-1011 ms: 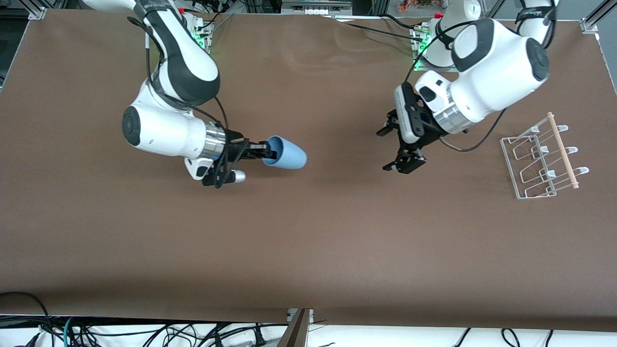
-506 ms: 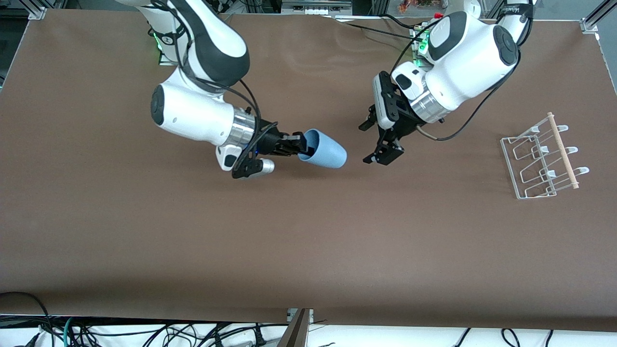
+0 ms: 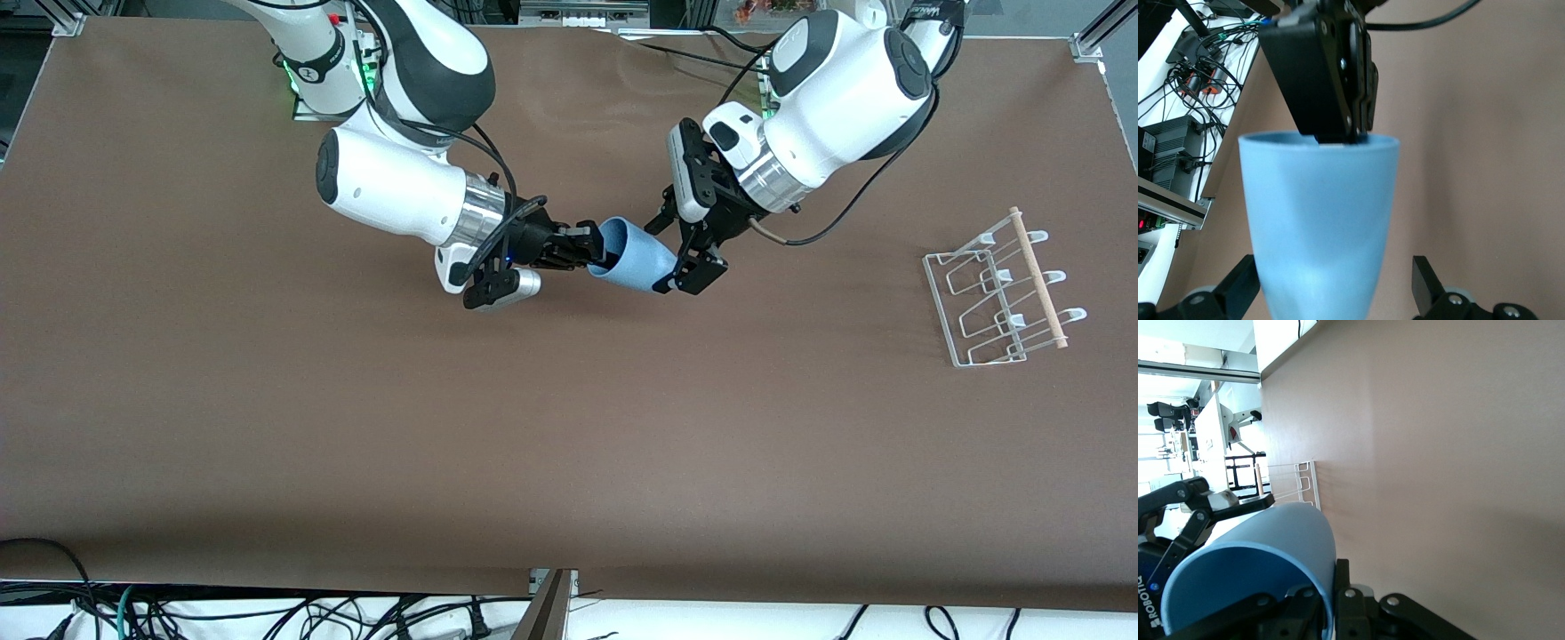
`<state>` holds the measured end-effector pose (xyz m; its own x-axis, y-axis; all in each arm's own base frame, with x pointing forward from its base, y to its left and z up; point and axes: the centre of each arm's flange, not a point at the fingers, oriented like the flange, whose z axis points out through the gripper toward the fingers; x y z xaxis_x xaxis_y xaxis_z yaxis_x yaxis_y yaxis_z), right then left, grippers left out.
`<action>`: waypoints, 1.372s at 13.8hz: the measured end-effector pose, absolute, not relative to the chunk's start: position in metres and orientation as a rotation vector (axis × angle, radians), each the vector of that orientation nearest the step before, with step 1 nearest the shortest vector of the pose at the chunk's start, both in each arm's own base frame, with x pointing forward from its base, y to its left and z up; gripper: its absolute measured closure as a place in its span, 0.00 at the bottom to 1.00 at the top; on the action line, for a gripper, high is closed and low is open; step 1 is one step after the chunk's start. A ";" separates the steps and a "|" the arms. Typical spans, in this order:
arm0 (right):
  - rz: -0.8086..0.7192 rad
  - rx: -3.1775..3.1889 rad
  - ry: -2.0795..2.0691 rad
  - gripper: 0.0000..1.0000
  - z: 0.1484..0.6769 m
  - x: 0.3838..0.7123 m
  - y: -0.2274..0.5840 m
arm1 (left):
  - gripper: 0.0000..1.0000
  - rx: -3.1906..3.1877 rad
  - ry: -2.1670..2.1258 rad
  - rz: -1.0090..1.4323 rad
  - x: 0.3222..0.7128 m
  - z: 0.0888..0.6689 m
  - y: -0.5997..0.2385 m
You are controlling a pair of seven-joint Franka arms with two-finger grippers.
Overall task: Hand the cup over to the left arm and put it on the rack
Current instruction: 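Grasp the cup with the left gripper beside the right gripper, then open the right gripper and withdraw while the left gripper carries the cup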
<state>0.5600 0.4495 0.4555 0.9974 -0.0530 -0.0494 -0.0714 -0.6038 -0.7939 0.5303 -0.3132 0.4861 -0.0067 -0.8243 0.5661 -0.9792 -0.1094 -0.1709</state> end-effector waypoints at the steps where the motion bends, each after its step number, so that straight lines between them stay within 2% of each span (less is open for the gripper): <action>1: 0.030 -2.211 0.088 0.95 0.457 0.559 0.452 | 0.00 2.010 -1.868 0.809 0.529 0.486 -0.315; 5: 0.031 -2.199 0.088 0.95 0.462 0.558 0.454 | 0.00 2.055 -1.801 0.807 0.527 0.485 -0.320; 7: 0.038 -2.200 0.083 0.95 0.461 0.557 0.455 | 0.19 2.071 -1.780 0.817 0.529 0.484 -0.317; 8: 0.041 -2.200 0.090 0.95 0.461 0.557 0.455 | 0.24 2.076 -1.772 0.814 0.530 0.483 -0.317; 13: 0.043 -2.200 0.092 0.95 0.460 0.557 0.455 | 0.25 2.085 -1.757 0.809 0.530 0.483 -0.318; 14: 0.033 -2.196 0.092 0.90 0.463 0.558 0.455 | 0.25 2.094 -1.741 0.800 0.529 0.482 -0.318; 19: -0.022 -2.172 0.075 0.38 0.493 0.560 0.450 | 0.25 2.131 -1.748 0.663 0.538 0.472 -0.288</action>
